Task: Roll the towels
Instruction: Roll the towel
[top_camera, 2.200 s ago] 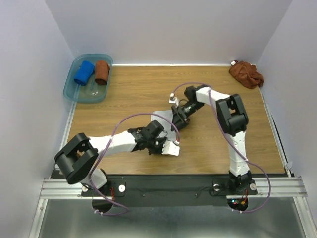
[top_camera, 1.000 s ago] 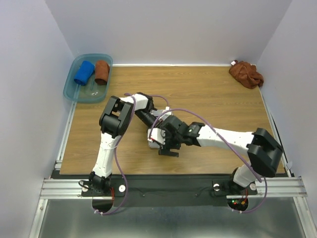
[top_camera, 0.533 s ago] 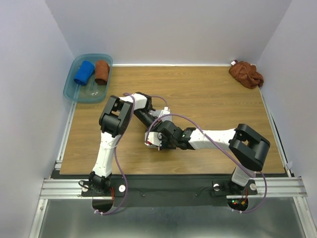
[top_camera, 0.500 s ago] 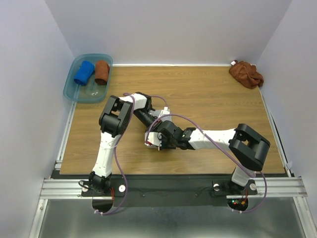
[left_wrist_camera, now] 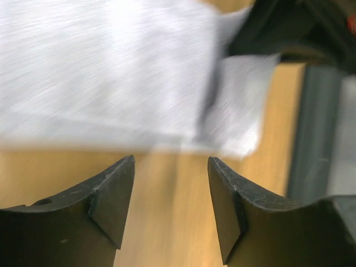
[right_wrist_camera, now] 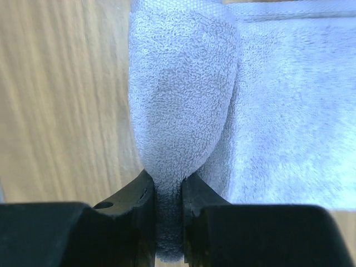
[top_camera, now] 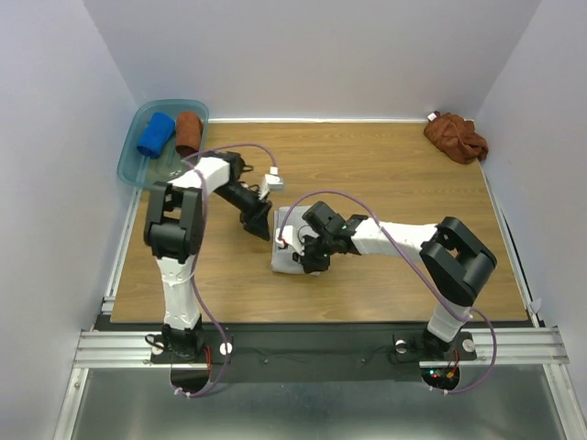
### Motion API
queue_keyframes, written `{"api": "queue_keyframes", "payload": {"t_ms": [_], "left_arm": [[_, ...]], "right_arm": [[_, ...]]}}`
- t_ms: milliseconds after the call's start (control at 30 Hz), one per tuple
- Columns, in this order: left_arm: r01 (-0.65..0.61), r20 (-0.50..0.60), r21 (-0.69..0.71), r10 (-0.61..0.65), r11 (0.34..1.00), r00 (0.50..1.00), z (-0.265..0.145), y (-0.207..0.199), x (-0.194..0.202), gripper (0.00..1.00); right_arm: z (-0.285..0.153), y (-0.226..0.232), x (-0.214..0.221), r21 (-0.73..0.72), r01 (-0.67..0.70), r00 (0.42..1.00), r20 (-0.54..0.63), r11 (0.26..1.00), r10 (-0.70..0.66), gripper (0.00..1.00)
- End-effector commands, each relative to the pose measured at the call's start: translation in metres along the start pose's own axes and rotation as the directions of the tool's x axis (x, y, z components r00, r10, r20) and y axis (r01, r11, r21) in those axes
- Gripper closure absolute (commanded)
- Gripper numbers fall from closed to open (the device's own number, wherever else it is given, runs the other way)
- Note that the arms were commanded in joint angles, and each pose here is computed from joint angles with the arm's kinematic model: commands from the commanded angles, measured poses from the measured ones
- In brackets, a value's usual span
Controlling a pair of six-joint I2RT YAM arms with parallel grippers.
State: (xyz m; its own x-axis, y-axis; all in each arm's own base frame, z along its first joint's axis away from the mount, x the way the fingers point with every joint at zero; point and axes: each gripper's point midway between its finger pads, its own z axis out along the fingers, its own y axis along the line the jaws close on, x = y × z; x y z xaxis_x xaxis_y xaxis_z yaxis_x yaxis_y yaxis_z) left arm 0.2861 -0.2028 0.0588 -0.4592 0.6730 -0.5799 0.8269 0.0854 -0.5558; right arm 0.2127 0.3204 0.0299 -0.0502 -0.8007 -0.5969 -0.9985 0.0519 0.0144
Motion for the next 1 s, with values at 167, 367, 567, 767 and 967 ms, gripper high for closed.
{"api": "queue_keyframes", "payload": {"t_ms": [167,367,567,767,967], "left_arm": [[-0.155,0.115,-0.491,0.240,0.857,0.964,-0.109,0.016,-0.019,0.31],[-0.429,-0.089,-0.702,0.527,0.569,0.845,-0.101,-0.043,-0.021,0.21],[-0.675,-0.267,-0.653,0.730,0.344,0.630,-0.024,-0.088,-0.012,0.05],[-0.767,-0.316,-0.547,0.765,0.336,0.561,0.028,-0.096,-0.010,0.01],[-0.808,-0.316,-0.491,0.797,0.327,0.514,0.060,-0.100,-0.015,0.02]], "right_arm": [[0.004,0.033,0.029,-0.387,-0.368,0.929,-0.130,0.846,0.345,0.99],[0.010,0.032,0.034,-0.508,-0.518,0.852,-0.237,0.688,0.467,0.99],[0.012,0.028,0.031,-0.560,-0.583,0.805,-0.300,0.589,0.512,0.99],[0.017,0.023,0.033,-0.568,-0.641,0.756,-0.351,0.516,0.553,0.99],[0.018,0.018,0.031,-0.571,-0.662,0.733,-0.360,0.484,0.577,0.99]]}}
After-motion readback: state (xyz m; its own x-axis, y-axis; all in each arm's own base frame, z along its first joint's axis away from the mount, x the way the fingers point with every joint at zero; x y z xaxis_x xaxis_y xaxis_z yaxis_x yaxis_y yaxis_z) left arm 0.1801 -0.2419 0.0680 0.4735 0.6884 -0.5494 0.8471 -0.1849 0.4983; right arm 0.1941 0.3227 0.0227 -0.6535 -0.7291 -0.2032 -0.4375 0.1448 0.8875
